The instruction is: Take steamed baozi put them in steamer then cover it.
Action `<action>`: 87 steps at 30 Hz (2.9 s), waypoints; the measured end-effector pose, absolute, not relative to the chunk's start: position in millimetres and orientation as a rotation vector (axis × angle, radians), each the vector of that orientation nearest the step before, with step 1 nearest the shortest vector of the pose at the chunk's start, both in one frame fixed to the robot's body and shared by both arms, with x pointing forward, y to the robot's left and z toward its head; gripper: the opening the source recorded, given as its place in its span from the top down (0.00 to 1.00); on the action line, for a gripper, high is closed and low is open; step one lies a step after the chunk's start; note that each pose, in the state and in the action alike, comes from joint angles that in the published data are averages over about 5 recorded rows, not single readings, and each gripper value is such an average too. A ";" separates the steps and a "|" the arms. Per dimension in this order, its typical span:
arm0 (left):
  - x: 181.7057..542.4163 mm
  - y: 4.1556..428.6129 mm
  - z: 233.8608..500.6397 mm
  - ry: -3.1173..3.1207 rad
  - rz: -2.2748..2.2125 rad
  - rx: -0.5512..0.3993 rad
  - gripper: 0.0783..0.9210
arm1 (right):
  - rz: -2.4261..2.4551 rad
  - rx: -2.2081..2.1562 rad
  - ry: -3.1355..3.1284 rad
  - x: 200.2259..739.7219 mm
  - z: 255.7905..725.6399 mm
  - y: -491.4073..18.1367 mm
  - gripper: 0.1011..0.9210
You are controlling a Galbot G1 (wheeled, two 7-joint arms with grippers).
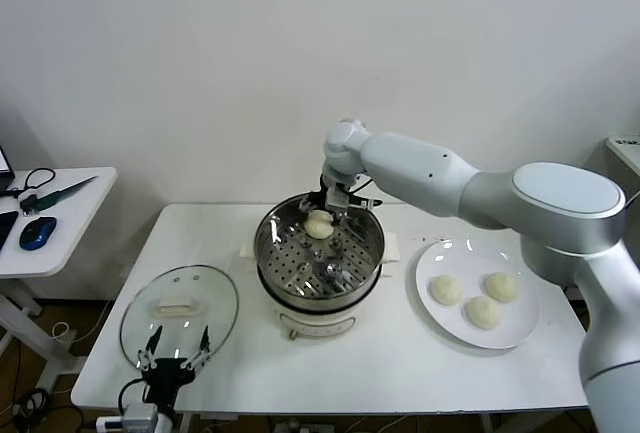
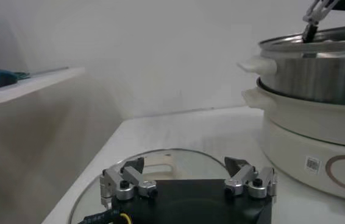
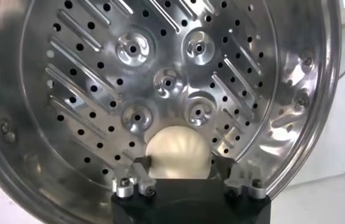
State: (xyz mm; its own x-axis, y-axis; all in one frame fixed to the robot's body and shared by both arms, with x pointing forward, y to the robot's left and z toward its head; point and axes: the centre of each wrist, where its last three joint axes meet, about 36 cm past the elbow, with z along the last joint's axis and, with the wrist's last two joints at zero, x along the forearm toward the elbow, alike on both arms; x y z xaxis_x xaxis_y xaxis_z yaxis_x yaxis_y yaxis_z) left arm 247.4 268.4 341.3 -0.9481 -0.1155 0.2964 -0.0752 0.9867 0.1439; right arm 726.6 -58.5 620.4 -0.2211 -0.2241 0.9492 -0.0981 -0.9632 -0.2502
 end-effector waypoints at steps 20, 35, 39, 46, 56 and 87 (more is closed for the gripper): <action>245.1 264.7 342.9 -2.827 -0.187 0.134 0.12 | -2.482 -2.173 1.370 717.8 691.8 -275.9 0.12; 244.0 267.5 341.4 -2.821 -0.191 0.134 0.12 | -2.299 -2.305 2.251 645.3 576.5 -354.5 0.12; 242.2 268.0 340.7 -2.818 -0.192 0.134 0.12 | -2.307 -2.300 2.326 637.5 549.2 -354.4 0.12; 239.8 268.7 339.1 -2.814 -0.193 0.134 0.12 | -2.350 -2.266 2.406 631.7 508.9 -352.2 0.12; 237.9 272.4 338.8 -2.815 -0.203 0.141 0.12 | -2.366 -2.193 2.495 631.5 470.7 -347.0 0.15; 236.7 268.7 341.9 -2.821 -0.213 0.130 0.12 | -2.180 -2.094 2.463 675.8 669.8 -301.9 0.42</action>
